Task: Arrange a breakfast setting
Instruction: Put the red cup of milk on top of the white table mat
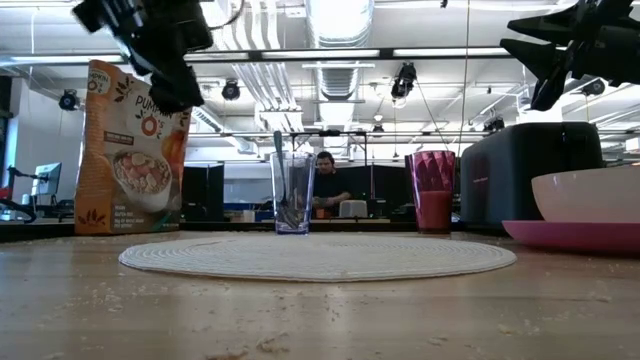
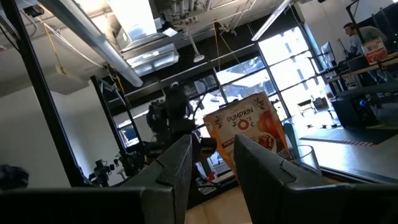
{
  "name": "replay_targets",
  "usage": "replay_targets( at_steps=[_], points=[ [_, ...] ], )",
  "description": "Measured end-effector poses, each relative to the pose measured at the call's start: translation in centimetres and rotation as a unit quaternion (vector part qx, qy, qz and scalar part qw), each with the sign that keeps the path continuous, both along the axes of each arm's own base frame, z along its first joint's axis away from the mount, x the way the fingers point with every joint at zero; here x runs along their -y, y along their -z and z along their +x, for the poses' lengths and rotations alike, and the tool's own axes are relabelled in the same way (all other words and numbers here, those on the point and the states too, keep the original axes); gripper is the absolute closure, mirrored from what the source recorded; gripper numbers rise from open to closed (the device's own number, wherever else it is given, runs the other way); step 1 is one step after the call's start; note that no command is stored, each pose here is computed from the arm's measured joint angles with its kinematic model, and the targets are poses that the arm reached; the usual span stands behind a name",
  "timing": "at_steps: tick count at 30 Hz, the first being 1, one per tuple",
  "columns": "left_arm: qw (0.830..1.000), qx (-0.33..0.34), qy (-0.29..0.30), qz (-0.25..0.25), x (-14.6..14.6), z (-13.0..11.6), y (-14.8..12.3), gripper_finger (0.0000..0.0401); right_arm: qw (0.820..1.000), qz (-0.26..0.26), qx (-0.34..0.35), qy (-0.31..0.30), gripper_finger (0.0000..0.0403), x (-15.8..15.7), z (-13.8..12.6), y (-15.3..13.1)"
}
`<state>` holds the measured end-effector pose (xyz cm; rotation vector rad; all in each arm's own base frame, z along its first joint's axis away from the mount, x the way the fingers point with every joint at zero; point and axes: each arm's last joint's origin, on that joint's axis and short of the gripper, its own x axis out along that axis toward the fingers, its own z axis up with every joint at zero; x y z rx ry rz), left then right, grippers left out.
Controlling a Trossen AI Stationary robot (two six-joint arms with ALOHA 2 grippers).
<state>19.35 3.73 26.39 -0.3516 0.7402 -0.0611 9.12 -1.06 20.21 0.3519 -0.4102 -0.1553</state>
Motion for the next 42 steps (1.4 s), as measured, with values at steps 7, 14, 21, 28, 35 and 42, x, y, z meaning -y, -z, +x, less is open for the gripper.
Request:
replay_targets(
  at_steps=[7,14,21,28,35,42],
  points=[
    [0.982,0.170,-0.023,0.076,1.1,-0.5,2.8,0.0294,1.000,0.000,0.000,0.000,0.0291,0.0,0.0,0.0],
    [0.959,0.263,-0.029,0.097,1.0,-0.2,4.1,0.0294,1.000,-0.002,-0.010,0.001,0.0291,0.0,0.1,0.2],
    [0.959,0.260,-0.067,0.089,-0.5,-0.2,3.9,0.0294,0.997,-0.064,-0.026,0.037,0.0291,0.1,0.1,0.2],
    [0.964,0.250,-0.058,0.069,-0.7,-0.3,4.0,0.0294,0.996,-0.048,-0.020,0.069,0.0291,0.3,-0.1,0.1],
    [0.961,0.253,-0.058,0.095,-1.1,-0.3,3.9,0.0294,0.997,-0.041,-0.019,0.063,0.0291,0.2,0.0,0.1],
    [0.952,0.268,-0.064,0.130,-1.9,-0.5,3.5,0.0294,0.998,-0.027,0.056,0.010,0.0291,0.0,-0.4,-1.1]
  ],
)
